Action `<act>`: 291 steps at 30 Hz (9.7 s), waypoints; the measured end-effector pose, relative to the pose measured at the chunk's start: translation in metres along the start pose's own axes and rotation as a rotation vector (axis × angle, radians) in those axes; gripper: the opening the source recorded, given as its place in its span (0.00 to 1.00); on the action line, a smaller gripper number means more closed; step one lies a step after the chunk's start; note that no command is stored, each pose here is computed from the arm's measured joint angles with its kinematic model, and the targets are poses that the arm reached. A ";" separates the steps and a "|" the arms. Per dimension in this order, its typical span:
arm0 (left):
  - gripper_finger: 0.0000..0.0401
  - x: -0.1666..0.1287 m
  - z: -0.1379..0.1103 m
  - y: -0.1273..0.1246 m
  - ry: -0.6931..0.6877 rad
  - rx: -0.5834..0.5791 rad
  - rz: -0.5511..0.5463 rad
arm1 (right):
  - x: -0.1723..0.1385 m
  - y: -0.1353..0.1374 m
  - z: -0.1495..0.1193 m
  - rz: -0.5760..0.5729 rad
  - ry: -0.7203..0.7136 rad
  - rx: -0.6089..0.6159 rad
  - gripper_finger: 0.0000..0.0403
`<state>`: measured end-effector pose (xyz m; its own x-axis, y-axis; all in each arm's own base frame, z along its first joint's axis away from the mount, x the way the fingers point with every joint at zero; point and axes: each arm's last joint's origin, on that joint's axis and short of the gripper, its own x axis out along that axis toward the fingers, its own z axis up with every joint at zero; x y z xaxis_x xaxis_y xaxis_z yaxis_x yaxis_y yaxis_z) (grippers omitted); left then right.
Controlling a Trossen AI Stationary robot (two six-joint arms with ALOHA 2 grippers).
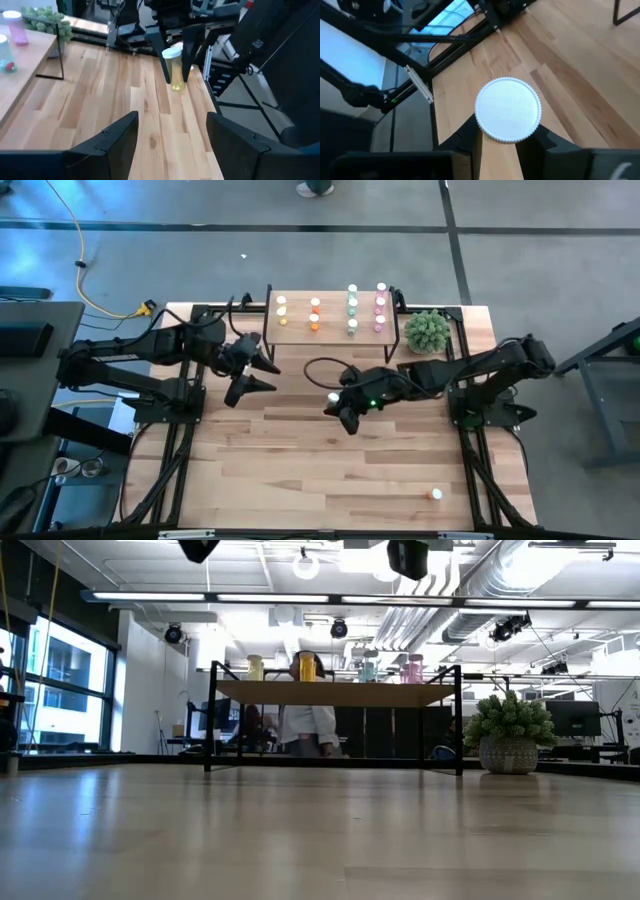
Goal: Pick and place medicine bottles onto shelf by color
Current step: Put the yellow pill bottle on the shelf aligned with the other yellow pill bottles, then put the orange pill bottle on the shelf aligned with the other orange pill bottles
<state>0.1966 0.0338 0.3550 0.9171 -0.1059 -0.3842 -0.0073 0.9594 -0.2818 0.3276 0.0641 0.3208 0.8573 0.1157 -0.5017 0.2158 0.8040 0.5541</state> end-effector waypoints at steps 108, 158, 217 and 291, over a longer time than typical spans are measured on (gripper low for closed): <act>0.29 0.078 0.022 -0.011 0.116 0.059 0.095 | 0.018 0.014 0.049 -0.071 0.008 -0.156 0.45; 0.29 0.062 -0.082 0.081 -0.253 0.063 0.976 | -0.214 -0.059 0.136 -0.613 -0.623 -0.485 0.46; 0.52 0.061 -0.088 0.098 -0.149 0.078 1.063 | -0.214 -0.058 0.136 -0.624 -0.602 -0.539 0.46; 0.52 0.008 -0.055 0.053 -0.430 0.158 0.482 | -0.116 0.061 -0.118 -0.746 0.585 0.158 0.46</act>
<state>0.1814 0.0694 0.2888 0.9034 0.4269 -0.0404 -0.4279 0.9036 -0.0211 0.1863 0.1686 0.3344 0.1135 -0.0868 -0.9897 0.7083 0.7057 0.0193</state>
